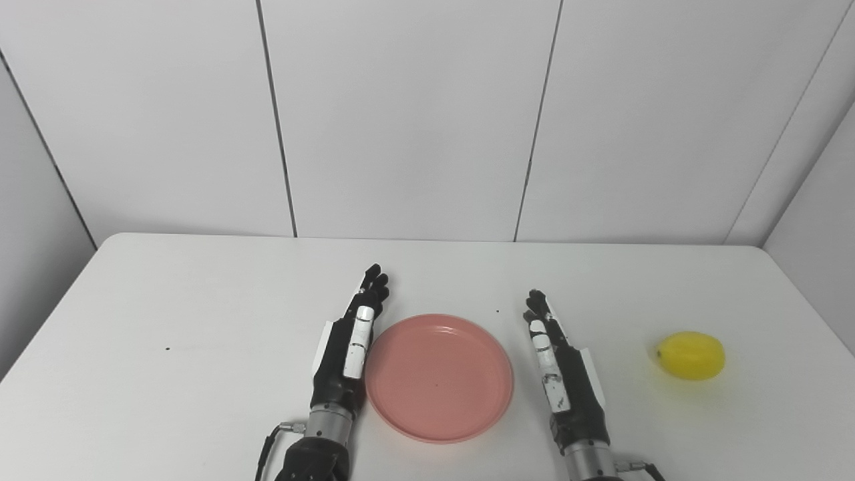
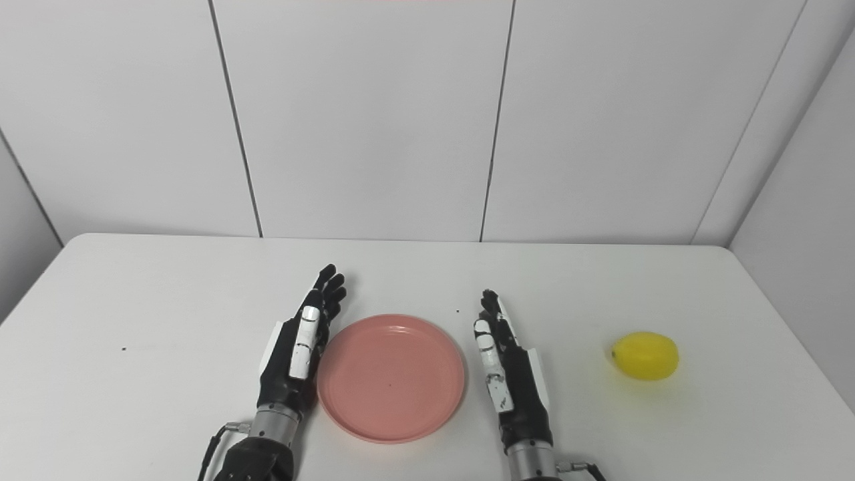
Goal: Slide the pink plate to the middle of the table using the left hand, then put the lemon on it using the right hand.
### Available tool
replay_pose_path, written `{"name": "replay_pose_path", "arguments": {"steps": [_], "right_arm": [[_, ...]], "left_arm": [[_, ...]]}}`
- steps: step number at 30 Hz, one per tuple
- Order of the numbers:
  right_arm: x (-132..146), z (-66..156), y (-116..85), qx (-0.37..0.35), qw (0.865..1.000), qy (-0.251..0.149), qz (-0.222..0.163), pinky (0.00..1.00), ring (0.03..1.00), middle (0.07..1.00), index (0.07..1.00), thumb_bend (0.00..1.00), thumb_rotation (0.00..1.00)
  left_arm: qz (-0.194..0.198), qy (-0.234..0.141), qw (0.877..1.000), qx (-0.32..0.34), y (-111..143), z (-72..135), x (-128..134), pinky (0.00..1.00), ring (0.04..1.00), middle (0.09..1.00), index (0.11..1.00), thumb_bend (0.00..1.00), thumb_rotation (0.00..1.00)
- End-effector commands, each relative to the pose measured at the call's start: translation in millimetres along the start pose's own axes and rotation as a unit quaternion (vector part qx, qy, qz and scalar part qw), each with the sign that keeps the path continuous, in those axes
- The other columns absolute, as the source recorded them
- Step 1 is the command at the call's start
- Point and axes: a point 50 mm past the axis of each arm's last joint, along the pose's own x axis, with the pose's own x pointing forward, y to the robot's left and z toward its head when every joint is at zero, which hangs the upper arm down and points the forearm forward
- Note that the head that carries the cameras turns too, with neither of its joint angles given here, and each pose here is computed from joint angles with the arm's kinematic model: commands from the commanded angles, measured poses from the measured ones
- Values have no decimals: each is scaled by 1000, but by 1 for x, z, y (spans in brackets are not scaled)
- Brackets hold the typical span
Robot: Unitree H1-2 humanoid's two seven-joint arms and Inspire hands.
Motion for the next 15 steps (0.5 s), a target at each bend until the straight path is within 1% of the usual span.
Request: {"name": "replay_pose_path", "arguments": {"steps": [1,3,7,15], "right_arm": [[10,21,-1,3,999,-38,-1,975,949,959,950,604,1000],[11,23,-2,4,999,-38,-3,972,946,957,948,627,1000],[11,26,-3,7,999,-36,-4,990,946,954,945,645,1000],[13,29,-5,4,999,-38,-2,1000,940,947,934,618,1000]], "left_arm": [[-5,23,1000,-10,-10,-14,-10,1000,967,962,961,575,1000],[-5,25,1000,-14,-11,-14,-10,1000,968,962,962,566,1000],[-12,29,999,-15,-12,-14,-11,1000,972,968,970,568,1000],[-23,36,999,-15,-12,-15,-12,983,966,966,954,554,1000]]}}
